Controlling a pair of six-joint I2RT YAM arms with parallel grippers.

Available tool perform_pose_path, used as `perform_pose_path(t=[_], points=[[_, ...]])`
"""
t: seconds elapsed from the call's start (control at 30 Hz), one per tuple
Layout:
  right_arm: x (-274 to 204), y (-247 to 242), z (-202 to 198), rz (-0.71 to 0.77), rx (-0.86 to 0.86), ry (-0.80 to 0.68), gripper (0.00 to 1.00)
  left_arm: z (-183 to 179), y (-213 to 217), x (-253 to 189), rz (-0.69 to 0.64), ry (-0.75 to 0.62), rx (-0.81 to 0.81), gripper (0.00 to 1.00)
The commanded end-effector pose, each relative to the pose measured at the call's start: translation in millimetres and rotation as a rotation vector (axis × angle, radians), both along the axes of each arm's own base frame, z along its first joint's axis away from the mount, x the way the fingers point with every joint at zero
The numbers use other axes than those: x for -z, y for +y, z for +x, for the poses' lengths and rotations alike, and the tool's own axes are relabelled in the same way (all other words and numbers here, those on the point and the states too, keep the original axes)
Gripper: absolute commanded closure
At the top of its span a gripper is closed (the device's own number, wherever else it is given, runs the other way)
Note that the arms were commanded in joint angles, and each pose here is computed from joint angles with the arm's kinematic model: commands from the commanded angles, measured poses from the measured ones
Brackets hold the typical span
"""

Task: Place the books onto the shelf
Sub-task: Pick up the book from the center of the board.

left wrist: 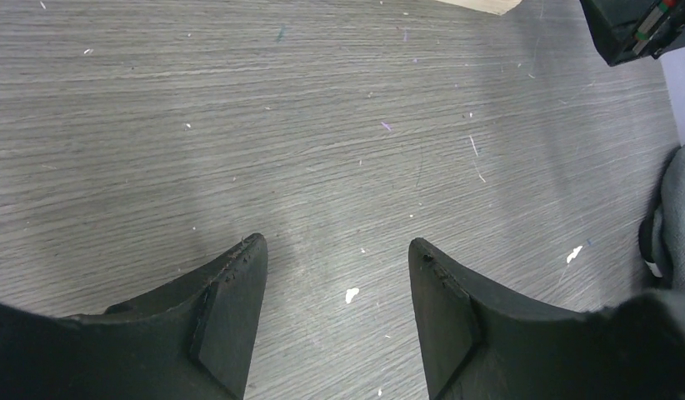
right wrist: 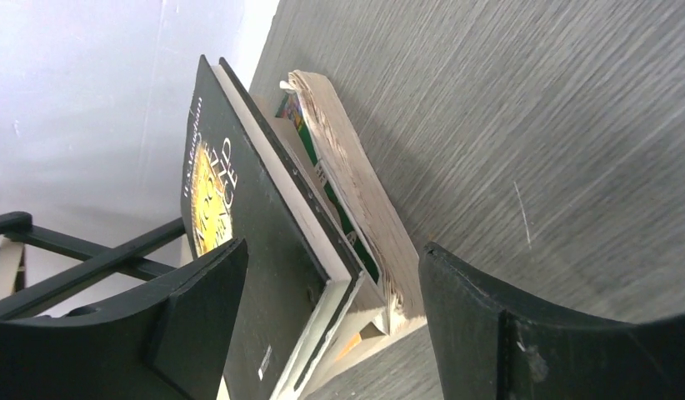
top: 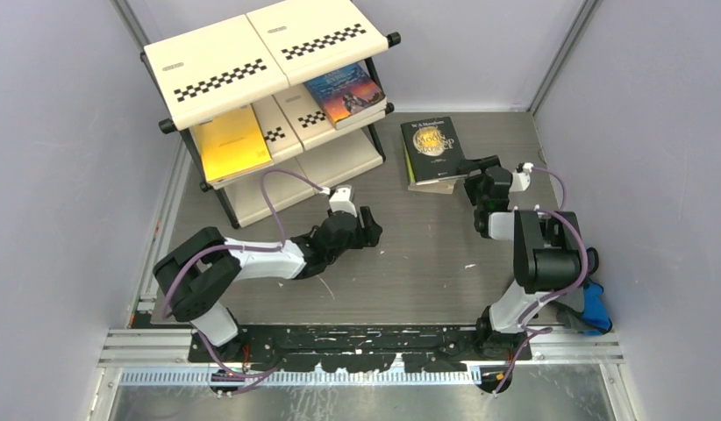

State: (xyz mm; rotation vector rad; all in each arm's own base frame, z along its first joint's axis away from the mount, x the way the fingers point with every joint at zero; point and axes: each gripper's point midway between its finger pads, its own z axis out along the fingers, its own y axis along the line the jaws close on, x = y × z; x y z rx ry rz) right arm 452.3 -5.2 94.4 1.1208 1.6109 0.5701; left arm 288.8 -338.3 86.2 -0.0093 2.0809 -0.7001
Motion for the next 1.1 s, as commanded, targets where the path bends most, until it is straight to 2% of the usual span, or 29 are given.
perform_pose_path(t=[0.0,0.27,0.53,0.7,0.83,1.07], points=[[-28.4,3.6,24.6,0.071,-0.031,-0.136,0.21,13.5,-14.8,-22.8,-0.079,-0.047,0.002,0.37],[-27.6,14.3,41.0,0.128,-0.087,-0.176,0.26,15.9,-13.0,-17.3,-0.073,-0.039,-0.008,0.37],[-28.7,20.3,46.8,0.157,-0.117,-0.188,0.37,16.1,-13.3,-14.0,-0.076,-0.031,-0.01,0.38],[-29.9,21.7,46.6,0.162,-0.124,-0.191,0.53,15.7,-11.0,-15.4,-0.077,-0.034,-0.015,0.38],[-29.2,22.1,45.0,0.161,-0.126,-0.183,0.72,14.9,-9.8,-14.7,-0.08,-0.031,-0.018,0.38],[-35.6,22.0,34.9,0.147,-0.127,-0.182,0.93,13.9,-9.1,-17.7,-0.095,-0.032,-0.023,0.38]])
